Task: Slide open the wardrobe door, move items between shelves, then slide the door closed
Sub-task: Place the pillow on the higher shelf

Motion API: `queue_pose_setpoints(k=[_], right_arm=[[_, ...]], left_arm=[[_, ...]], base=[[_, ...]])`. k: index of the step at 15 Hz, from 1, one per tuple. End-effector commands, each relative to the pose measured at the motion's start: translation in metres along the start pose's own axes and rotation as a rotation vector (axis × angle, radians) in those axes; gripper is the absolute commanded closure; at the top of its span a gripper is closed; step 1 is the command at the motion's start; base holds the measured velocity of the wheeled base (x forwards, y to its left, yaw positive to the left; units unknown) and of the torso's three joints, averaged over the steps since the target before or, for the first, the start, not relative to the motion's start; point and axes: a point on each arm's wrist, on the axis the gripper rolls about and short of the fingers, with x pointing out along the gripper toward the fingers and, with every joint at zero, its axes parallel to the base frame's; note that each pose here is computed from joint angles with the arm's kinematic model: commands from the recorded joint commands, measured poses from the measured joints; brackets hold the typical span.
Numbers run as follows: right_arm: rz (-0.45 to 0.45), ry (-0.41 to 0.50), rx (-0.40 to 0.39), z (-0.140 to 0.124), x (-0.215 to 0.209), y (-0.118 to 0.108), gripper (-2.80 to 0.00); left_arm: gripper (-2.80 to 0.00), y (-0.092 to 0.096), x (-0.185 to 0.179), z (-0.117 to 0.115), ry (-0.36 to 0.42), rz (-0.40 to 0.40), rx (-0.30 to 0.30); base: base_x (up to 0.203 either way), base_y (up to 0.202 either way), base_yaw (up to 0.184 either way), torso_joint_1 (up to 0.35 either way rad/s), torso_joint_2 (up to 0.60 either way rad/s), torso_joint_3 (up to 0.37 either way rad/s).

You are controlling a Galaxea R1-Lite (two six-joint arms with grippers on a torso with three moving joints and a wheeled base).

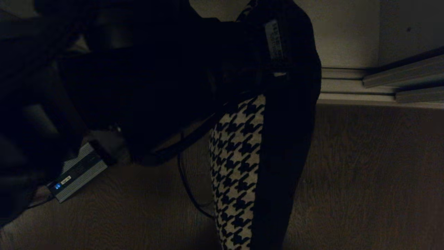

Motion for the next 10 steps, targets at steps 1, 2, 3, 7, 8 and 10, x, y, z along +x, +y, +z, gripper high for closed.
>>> queue_pose_setpoints(k=[1,2,3,7,8,10], right_arm=[[0.03,0.053,0.072,0.011,0.012,-0.021,0.0],[0.031,0.064,0.081,0.015,0.018,-0.026,0.0],[0.014,0.075,0.099,0.019,0.026,-0.034,-1.81],[-0.117,0.071,0.022,0.025,0.058,-0.032,-2.8],[-0.116,0.053,-0.019,0.025,0.056,-0.025,-2.8],[-0.102,0.043,-0.117,0.025,0.052,-0.018,-2.8]], left_arm=[[0.0,-0.003,0.012,-0.007,0.005,0.003,0.001],[0.0,-0.004,0.013,-0.008,0.009,0.001,0.002],[0.0,-0.004,0.013,-0.009,0.012,-0.002,0.003],[0.0,-0.008,0.018,0.002,-0.017,-0.019,-0.01],[0.0,-0.008,0.017,0.002,-0.013,-0.021,-0.01],[0.0,-0.008,0.019,0.002,-0.015,-0.018,-0.009]], base=[[0.0,0.0,0.0,0.0,0.0,0.0],[0.0,0.0,0.0,0.0,0.0,0.0],[0.0,0.0,0.0,0.0,0.0,0.0],[0.0,0.0,0.0,0.0,0.0,0.0],[0.0,0.0,0.0,0.0,0.0,0.0],[0.0,0.0,0.0,0.0,0.0,0.0]])
